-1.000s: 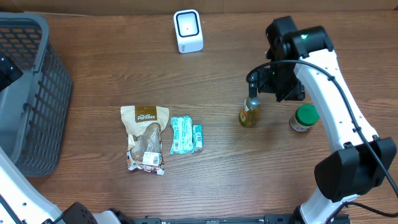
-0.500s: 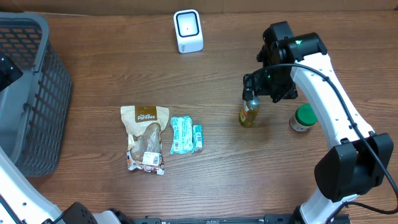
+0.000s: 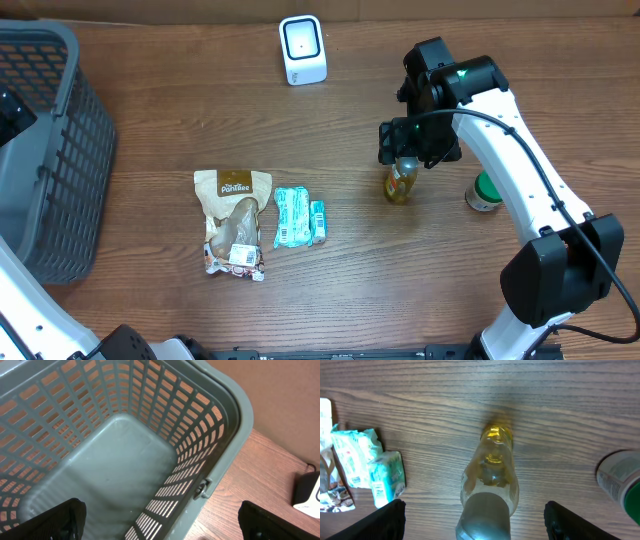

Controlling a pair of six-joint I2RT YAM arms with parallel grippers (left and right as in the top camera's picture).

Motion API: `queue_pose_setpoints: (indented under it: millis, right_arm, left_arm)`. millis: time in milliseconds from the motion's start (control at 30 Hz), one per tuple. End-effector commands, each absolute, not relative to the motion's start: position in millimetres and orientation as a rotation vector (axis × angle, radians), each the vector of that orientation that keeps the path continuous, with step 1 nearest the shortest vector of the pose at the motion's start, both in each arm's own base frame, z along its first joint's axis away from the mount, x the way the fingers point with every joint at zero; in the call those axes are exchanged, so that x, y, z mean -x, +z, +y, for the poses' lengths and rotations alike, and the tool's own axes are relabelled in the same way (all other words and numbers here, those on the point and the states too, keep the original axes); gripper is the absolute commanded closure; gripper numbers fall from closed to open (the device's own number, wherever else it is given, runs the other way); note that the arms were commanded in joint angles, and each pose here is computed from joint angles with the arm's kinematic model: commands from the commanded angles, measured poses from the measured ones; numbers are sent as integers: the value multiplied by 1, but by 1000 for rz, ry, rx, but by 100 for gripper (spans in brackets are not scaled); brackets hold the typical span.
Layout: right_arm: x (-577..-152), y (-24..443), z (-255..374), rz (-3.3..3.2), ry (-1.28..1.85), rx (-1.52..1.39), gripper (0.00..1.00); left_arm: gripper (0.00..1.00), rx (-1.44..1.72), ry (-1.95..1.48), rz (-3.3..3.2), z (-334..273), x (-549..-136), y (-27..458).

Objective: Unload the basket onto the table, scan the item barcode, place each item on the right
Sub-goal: 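Lower the right gripper around the yellow bottle and close it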

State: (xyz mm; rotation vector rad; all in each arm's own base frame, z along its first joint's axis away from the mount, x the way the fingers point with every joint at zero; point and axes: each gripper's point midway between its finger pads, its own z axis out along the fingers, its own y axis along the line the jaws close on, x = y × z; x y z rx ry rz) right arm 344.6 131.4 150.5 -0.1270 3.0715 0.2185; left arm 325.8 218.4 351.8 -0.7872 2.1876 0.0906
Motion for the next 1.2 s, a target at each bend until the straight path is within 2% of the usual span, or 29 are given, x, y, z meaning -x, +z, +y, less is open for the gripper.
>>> queue_pose_setpoints:
  millis: [0,167,367,800,1167]
  right_arm:
    - [-345,153,133,3067,234,44,15]
    - [-345,152,130,3067,212,43,20]
    - [-343,139,115,3073,45,-47,20]
    - [-337,108,125,3087,70,-12,20]
    - [-337,89,123,3077,30,1,25]
  left_arm:
    - [0,789,71,2191,217,-328,349]
    - [0,789,72,2191,217,-328,349]
    - [0,789,72,2191,217,-328,349]
    - [1,789,72,2191,217,-328,349]
    - [0,789,72,2191,217,-328,349]
